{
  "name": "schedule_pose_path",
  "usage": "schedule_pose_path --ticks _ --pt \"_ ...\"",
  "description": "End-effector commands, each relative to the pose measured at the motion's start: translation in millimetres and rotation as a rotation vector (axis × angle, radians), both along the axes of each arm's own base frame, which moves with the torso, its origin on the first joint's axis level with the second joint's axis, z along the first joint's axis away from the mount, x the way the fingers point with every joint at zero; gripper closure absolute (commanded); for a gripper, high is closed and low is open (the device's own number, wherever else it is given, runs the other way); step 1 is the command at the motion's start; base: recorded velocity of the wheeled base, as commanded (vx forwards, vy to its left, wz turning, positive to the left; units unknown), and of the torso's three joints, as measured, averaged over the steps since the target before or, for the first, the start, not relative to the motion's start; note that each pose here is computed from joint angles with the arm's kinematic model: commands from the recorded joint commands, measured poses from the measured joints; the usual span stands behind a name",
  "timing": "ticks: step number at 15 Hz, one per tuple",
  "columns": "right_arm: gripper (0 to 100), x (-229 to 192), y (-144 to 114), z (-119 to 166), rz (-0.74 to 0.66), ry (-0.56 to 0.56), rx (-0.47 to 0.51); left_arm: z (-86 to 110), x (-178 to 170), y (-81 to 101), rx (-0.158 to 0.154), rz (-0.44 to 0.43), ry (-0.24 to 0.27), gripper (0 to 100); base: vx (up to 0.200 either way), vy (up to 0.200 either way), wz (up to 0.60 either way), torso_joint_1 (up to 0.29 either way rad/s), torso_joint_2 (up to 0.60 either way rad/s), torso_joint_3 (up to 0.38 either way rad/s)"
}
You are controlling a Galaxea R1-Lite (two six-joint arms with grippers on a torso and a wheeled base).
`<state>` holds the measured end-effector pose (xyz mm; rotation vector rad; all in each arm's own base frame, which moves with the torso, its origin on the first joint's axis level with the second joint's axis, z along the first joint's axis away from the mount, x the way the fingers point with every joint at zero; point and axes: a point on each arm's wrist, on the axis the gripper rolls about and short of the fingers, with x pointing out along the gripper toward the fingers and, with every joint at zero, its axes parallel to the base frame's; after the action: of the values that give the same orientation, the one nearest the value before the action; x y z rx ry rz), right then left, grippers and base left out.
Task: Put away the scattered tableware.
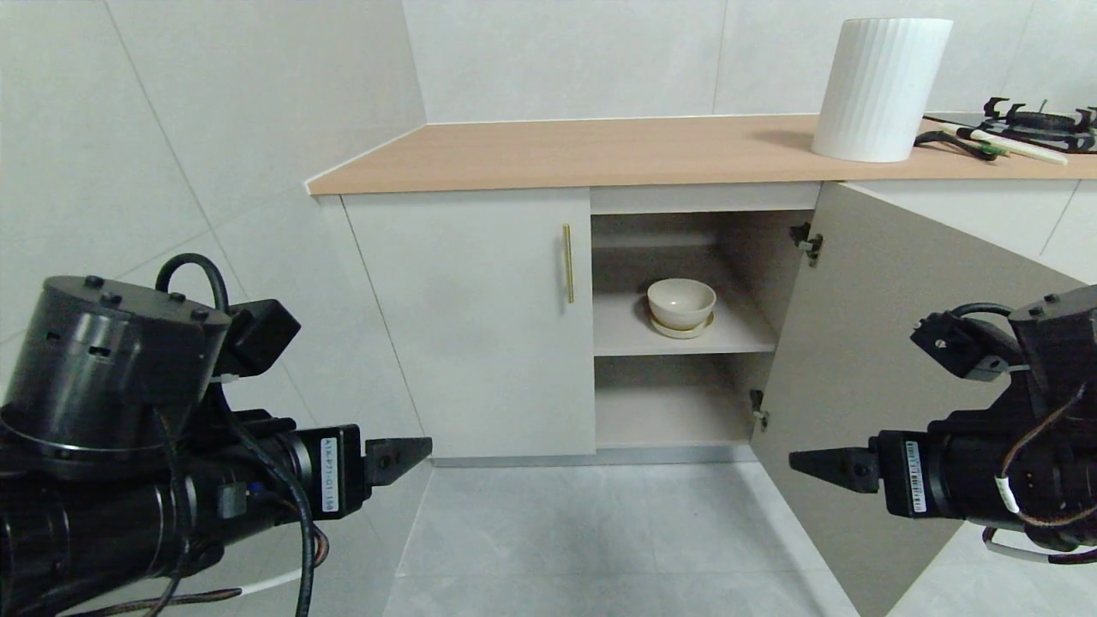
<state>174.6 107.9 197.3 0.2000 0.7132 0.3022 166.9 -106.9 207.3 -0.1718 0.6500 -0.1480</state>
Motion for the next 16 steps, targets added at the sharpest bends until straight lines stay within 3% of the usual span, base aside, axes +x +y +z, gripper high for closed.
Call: schedule_pose_path --ticks 1,10,16 --pt "0 0.4 0.3 -0.7 0.000 0.003 -0.002 0.3 0.0 -0.2 -0.001 0.000 -0.001 0 0.000 0.000 0.00 0.000 0.00 0.000" --pt "0 -0.4 -0.2 0.2 0.000 0.000 0.000 -0.1 -0.1 -0.1 0.002 0.000 -0.001 0 0.000 0.000 0.00 0.000 0.00 0.000" --pt "0 -6.3 -4.9 1.8 -0.005 0.019 -0.050 0.0 0.0 0.1 0.007 0.007 -0.004 0 0.000 -0.200 0.00 0.006 0.00 0.001"
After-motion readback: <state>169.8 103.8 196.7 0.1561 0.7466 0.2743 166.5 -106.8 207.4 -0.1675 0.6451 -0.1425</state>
